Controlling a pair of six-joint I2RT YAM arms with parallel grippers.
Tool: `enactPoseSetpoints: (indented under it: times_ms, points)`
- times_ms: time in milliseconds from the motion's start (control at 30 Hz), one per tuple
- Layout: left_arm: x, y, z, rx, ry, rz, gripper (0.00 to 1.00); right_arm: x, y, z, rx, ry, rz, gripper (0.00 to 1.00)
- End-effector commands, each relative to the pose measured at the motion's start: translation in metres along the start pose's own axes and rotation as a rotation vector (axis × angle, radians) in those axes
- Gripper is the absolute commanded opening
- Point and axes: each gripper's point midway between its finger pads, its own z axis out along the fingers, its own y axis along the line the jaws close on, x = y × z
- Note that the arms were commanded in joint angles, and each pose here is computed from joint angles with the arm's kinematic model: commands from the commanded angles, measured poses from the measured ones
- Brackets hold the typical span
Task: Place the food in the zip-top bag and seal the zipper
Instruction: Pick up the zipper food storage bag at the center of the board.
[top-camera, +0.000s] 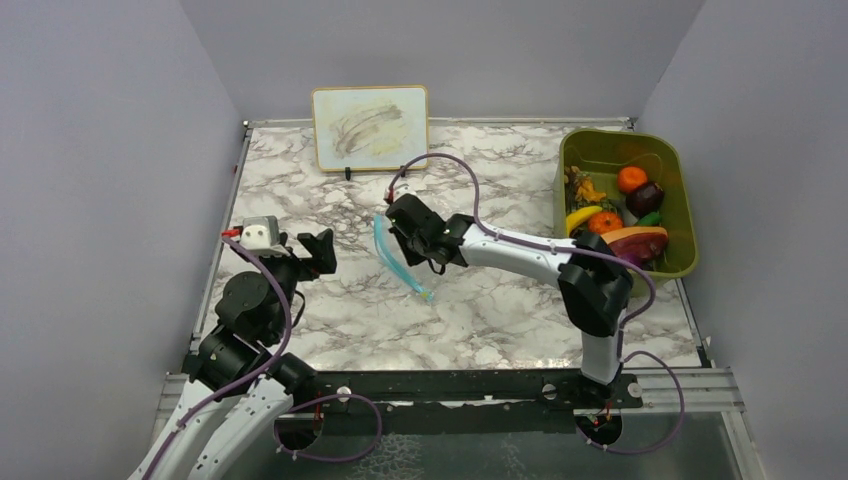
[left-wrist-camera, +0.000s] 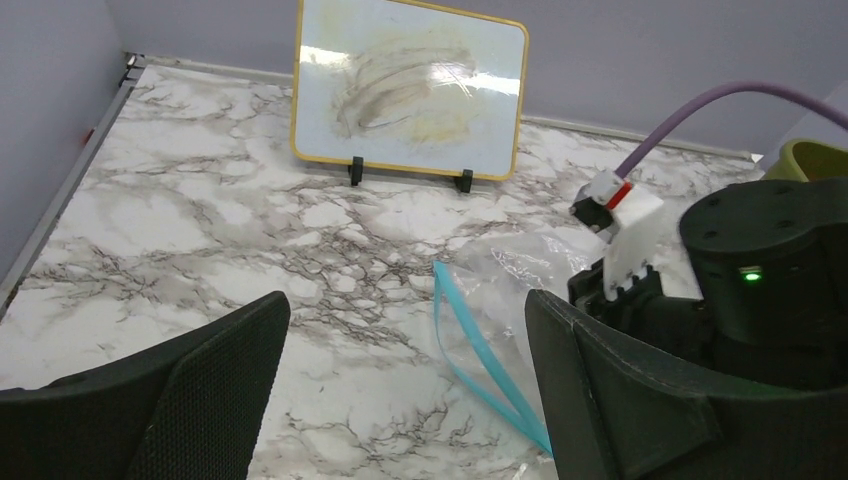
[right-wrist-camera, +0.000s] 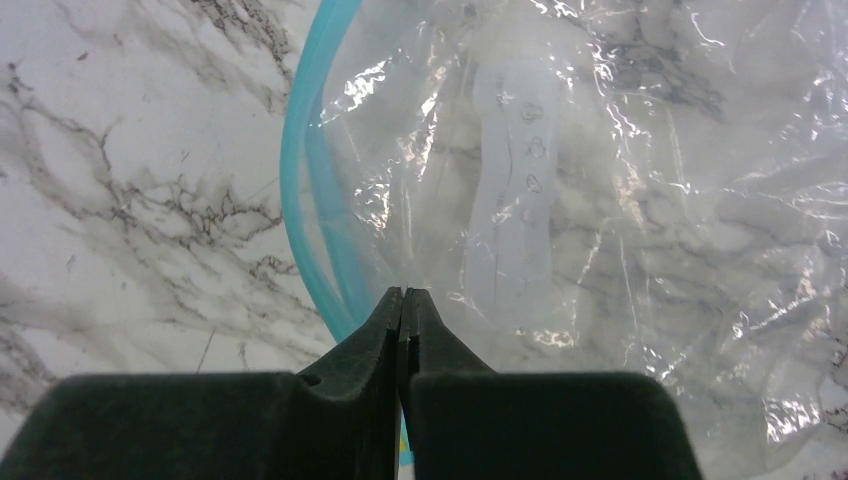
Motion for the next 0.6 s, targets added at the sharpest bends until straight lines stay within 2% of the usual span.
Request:
enactPoseSetpoints:
  times_ms: [0, 167, 367, 467, 567]
  points:
    - [0.013, -0.015, 0.004, 0.057, 0.053, -0.036, 0.88, -0.038, 0.015, -0.046, -0.126, -0.17, 0.039, 0.01]
    - [0.029, -0.038, 0.005, 0.144, 0.151, -0.107, 0.84, -0.039, 0.027, -0.079, -0.26, -0.239, 0.065, 0.01]
    - [0.054, -0.06, -0.002, 0.24, 0.282, -0.179, 0.68, -0.042, 0.025, -0.124, -0.344, -0.328, 0.138, 0.01]
    - [0.058, -0.072, -0.006, 0.271, 0.34, -0.25, 0.53, -0.045, 0.024, -0.151, -0.396, -0.397, 0.183, 0.01]
    - [0.06, -0.085, -0.01, 0.303, 0.39, -0.332, 0.5, -0.047, 0.022, -0.175, -0.464, -0.496, 0.205, 0.01]
